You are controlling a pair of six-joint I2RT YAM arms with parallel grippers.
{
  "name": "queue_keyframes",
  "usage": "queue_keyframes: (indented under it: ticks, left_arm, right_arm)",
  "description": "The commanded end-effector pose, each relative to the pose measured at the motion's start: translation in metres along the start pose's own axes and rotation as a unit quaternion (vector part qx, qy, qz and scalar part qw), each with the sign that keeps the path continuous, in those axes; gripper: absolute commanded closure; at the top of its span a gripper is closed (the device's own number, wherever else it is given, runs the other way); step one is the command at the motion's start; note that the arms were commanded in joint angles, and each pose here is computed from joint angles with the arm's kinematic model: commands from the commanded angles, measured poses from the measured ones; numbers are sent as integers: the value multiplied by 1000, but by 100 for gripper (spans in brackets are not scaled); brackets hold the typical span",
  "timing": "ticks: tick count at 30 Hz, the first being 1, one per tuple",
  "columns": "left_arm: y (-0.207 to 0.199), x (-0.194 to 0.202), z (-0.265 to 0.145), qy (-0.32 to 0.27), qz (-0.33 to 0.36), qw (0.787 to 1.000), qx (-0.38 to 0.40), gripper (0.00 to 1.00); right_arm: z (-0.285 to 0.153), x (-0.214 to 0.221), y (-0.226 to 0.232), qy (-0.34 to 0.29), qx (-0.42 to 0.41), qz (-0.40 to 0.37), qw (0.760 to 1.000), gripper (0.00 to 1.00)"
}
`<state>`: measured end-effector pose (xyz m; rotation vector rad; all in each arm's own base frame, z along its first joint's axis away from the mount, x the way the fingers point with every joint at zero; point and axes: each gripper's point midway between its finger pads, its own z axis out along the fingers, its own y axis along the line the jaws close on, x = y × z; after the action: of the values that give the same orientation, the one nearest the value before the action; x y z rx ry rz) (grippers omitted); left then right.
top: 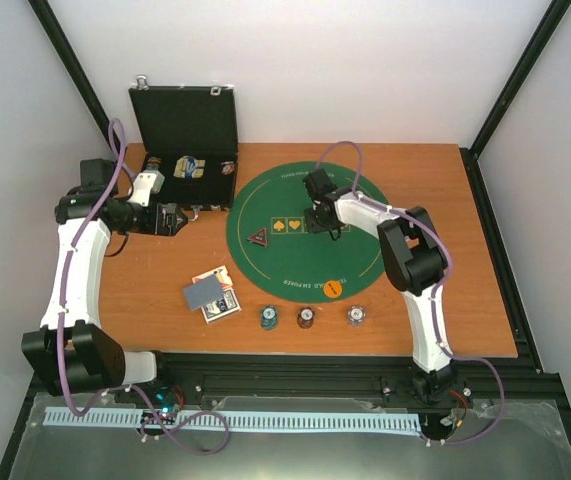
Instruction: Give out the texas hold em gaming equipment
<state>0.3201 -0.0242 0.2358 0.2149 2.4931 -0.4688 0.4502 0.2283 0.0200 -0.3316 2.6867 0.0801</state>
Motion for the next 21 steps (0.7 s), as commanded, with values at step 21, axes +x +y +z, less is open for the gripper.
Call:
queue_keyframes:
  ticks: [21]
  left_arm:
    - [6, -9, 15, 5, -17, 1000, 19, 0]
  right_arm:
    - [0, -97, -9, -43, 41, 12, 998, 72]
